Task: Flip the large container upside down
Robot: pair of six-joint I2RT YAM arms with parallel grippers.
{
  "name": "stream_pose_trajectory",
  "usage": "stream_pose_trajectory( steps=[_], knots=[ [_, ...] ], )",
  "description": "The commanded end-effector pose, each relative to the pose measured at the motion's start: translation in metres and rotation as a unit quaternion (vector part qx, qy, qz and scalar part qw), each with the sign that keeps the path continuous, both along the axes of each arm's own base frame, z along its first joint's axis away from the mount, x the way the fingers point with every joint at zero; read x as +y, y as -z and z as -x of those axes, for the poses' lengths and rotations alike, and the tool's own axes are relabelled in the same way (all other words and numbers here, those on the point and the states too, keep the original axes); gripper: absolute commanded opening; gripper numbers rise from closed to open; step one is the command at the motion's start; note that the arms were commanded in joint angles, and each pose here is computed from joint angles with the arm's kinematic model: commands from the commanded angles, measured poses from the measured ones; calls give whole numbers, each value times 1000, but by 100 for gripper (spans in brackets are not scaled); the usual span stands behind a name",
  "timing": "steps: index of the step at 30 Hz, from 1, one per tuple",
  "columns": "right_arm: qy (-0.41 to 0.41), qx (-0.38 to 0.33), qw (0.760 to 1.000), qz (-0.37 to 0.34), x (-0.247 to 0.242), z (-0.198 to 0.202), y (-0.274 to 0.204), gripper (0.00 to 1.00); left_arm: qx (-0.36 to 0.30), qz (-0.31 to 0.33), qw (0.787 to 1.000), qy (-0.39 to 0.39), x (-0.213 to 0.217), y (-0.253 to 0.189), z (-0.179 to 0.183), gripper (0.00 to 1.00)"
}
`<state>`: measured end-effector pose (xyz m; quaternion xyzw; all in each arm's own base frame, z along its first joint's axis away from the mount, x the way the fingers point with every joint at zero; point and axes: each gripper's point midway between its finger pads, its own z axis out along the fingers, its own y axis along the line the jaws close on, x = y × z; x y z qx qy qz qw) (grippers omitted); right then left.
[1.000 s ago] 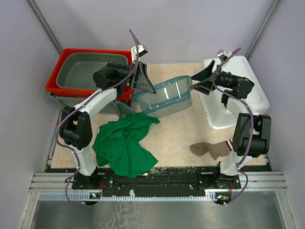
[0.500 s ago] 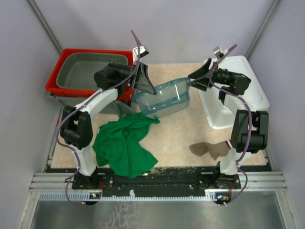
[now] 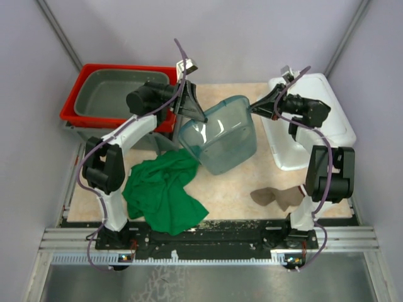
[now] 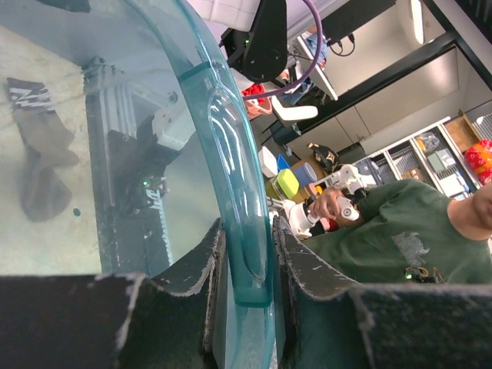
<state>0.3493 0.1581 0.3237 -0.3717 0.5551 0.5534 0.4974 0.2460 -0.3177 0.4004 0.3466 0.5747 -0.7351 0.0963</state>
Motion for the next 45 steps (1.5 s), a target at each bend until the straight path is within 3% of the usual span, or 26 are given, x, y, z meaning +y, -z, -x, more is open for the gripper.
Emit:
stream_pose_trajectory(
  steps=[1,5,12,19,25,30,34,45],
  knots=[
    [-16,-91,996,1,12,32,-25,0,-46,62,997,0,0,-20,10,0],
    [-15,-82,997,0,12,34,-21,0,-38,62,997,-10,2,-18,0,2],
    [-12,-74,997,-2,12,41,-11,0,-31,54,998,-23,1,-10,-14,22],
    [-5,-58,998,-8,12,50,-4,0,-17,43,998,-33,-6,2,-31,26],
    [28,7,999,-16,7,44,9,0,-6,36,998,-43,-14,12,-47,29],
    [96,74,993,6,-4,25,27,0,0,38,998,-53,-20,15,-61,32],
    [212,123,965,93,-25,6,54,0,12,38,997,-60,-25,21,-68,32],
    [300,143,941,69,-38,7,64,0,23,26,996,-81,-41,44,-89,44]
  ],
)
